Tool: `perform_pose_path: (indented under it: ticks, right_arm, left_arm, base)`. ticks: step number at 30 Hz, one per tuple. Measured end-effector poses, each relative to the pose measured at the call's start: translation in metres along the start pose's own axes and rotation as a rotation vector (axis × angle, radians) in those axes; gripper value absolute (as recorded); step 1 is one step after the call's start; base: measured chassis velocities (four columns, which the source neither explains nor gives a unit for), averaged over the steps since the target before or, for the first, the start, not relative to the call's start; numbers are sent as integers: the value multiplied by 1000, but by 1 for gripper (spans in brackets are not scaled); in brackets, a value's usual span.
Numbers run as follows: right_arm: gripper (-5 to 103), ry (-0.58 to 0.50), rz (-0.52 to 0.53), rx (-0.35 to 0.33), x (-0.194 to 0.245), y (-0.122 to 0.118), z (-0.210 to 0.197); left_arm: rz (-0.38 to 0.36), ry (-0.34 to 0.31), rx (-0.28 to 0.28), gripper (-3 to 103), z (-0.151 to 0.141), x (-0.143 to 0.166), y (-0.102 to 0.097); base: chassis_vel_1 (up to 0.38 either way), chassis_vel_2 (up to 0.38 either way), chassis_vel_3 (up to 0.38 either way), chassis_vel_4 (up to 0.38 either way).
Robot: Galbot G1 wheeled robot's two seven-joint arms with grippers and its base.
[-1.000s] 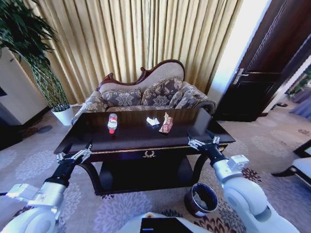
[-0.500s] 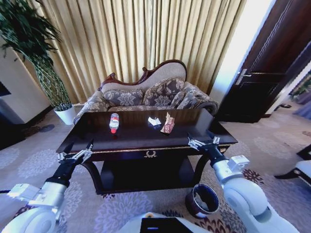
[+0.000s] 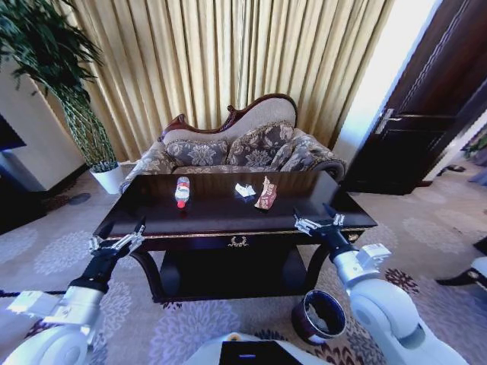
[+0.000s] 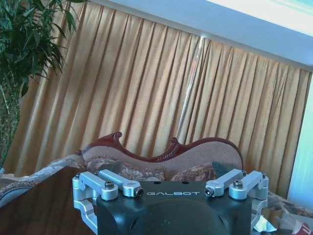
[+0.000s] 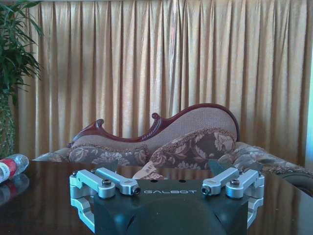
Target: Move to the front of the table and place the trash on the table into the trash bin.
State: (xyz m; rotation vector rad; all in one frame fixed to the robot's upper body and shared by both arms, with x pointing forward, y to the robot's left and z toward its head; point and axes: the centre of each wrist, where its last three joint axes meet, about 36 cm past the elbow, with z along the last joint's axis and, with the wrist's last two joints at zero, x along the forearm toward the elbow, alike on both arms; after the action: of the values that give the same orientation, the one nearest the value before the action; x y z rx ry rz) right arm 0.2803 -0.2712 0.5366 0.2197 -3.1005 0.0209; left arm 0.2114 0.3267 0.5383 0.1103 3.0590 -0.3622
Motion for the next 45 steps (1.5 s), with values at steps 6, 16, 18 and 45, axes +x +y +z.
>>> perform_pose_path:
  ticks: [6,16,18,45]
  right_arm:
    - [100,61,-35,2,-30,-22,-7]
    - [100,314,-69,-74,-110,-60,-31]
    - [100,313,-79,-78,-122,-59,-33]
    - [100,391,-98,12,-251,-27,13]
  left_arm:
    - [-6,2,-25,100,-4,-1,3]
    - [-24,13,-45,100,-4,-1,2]
    - [-28,14,-47,100,-4,0,3]
    - [-52,-1,-47,100,-1,-1,0]
  base:
    - [0,0,0,0]
    - [0,0,0,0]
    - [0,0,0,0]
    - [0,0,0,0]
